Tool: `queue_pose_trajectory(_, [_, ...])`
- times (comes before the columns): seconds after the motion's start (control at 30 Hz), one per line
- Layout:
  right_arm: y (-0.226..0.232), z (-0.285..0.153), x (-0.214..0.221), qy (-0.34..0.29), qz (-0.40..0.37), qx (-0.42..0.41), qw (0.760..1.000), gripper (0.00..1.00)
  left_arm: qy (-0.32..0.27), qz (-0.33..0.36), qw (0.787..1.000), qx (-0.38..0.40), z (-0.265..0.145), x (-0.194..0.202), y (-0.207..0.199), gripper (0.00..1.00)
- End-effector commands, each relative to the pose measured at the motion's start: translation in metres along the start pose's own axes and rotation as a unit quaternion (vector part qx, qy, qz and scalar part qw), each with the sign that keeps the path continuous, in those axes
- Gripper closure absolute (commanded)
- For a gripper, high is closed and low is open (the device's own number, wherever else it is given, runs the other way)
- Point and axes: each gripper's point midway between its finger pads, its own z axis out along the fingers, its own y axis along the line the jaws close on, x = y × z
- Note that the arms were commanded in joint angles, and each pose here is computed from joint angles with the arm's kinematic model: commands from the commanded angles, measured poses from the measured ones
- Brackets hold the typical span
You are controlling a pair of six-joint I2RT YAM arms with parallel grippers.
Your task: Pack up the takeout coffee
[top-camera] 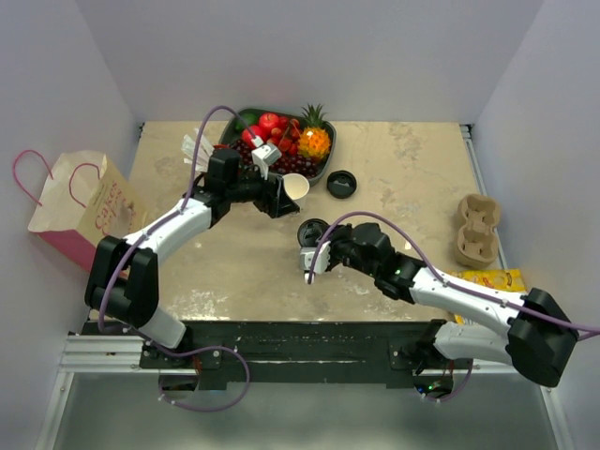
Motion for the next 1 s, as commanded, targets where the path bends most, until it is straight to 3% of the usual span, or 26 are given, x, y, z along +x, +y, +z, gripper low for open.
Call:
queue_pose_trajectory(0.0, [-0.045, -0.015, -0.028, -0.03, 0.062, 0.036, 0.997, 0.81, -0.028, 0.047, 0.998, 0.012, -0.008, -0.032, -0.015, 0.2])
queue_pose_trajectory(0.17, [-0.074, -0.028, -0.027, -0.013, 0.172, 0.069, 0.983, 0.78, -0.013, 0.045, 0.999, -0.009, -0.019, -0.028, -0.017, 0.23])
queue_pose_trajectory(0.23, [-0.094, -0.031, -0.019, 0.011, 0.222, 0.1, 0.97, 0.76, -0.011, 0.016, 0.999, -0.031, -0.02, -0.025, -0.015, 0.31])
queue_pose_trajectory(0.33, [-0.123, -0.036, 0.004, 0.056, 0.342, 0.145, 0.927, 0.77, -0.015, -0.013, 0.999, -0.048, -0.02, -0.022, -0.014, 0.46])
queue_pose_trajectory(0.37, [-0.12, -0.029, 0.023, 0.083, 0.403, 0.146, 0.899, 0.77, -0.015, -0.012, 0.999, -0.047, -0.019, -0.022, -0.016, 0.48])
queue_pose_trajectory(0.47, [-0.115, -0.027, 0.045, 0.126, 0.485, 0.132, 0.855, 0.77, 0.0, 0.007, 0.999, -0.044, -0.007, -0.016, -0.026, 0.52])
queue_pose_trajectory(0.7, [-0.102, -0.031, 0.054, 0.13, 0.511, 0.132, 0.839, 0.77, 0.028, 0.009, 0.998, -0.052, 0.012, -0.005, -0.027, 0.6])
queue_pose_trajectory(0.97, [-0.101, -0.035, 0.063, 0.131, 0.512, 0.149, 0.836, 0.75, 0.05, -0.002, 0.998, -0.038, 0.023, 0.012, -0.028, 0.61])
